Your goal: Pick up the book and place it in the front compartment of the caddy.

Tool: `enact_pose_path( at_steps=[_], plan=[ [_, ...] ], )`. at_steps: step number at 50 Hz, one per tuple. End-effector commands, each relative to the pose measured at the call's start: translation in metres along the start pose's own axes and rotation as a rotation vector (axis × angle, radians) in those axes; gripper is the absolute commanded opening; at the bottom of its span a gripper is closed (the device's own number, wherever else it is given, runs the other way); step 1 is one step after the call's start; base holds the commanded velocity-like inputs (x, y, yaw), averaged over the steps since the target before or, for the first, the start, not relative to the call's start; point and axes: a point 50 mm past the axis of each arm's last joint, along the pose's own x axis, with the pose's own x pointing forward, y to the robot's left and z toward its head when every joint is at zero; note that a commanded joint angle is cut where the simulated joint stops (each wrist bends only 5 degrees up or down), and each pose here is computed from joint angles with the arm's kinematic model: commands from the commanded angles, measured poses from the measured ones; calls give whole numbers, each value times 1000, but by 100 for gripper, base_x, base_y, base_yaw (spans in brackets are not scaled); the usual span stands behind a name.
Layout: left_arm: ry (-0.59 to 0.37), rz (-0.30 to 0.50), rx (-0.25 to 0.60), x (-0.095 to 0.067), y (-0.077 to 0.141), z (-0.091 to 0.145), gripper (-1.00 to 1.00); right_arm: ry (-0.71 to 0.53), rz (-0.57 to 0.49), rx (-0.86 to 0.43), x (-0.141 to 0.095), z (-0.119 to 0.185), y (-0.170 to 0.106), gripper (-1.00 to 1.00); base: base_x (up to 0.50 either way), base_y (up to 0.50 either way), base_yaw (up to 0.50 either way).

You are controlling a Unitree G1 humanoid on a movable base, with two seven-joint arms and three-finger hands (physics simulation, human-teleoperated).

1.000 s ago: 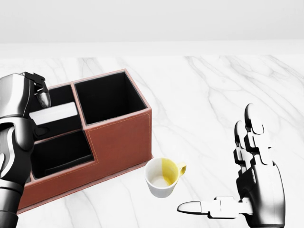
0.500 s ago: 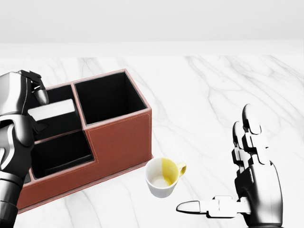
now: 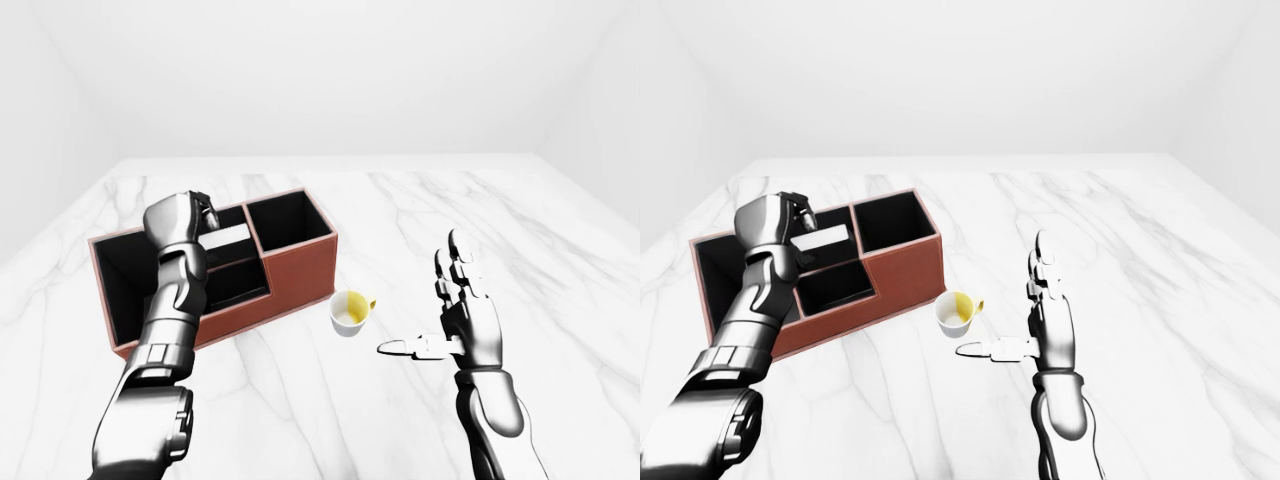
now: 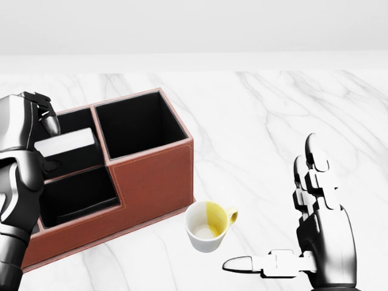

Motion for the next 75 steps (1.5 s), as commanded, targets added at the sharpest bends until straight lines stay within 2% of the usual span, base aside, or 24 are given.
enact_pose_path(
  at_steps=[1, 12, 19, 30, 39, 63, 75],
  plan=[
    [48, 43, -58, -1, 5, -9, -100, 2, 3, 0, 0, -1, 1, 100, 0, 0, 0],
    [107, 35, -74, 2, 2, -18, -100, 2, 3, 0, -1, 0, 0, 100, 0, 0, 0],
    [80, 60, -85, 6, 12, -14, -100, 5, 5, 1, 0, -1, 0, 100, 0, 0, 0],
    [92, 40, -76, 3, 1, -13, -100, 3, 5, 3, -1, 0, 0, 100, 0, 0, 0],
    [88, -9, -45, 1, -12, -8, -100, -5, 5, 4, -2, 2, -1, 100, 0, 0, 0],
    [112, -89, -11, -3, -27, -9, -100, -16, 3, 3, -4, 6, 0, 100, 0, 0, 0],
    [52, -5, 19, 3, -9, -7, -100, -11, 3, 4, -4, 4, 0, 100, 0, 0, 0]
  ],
)
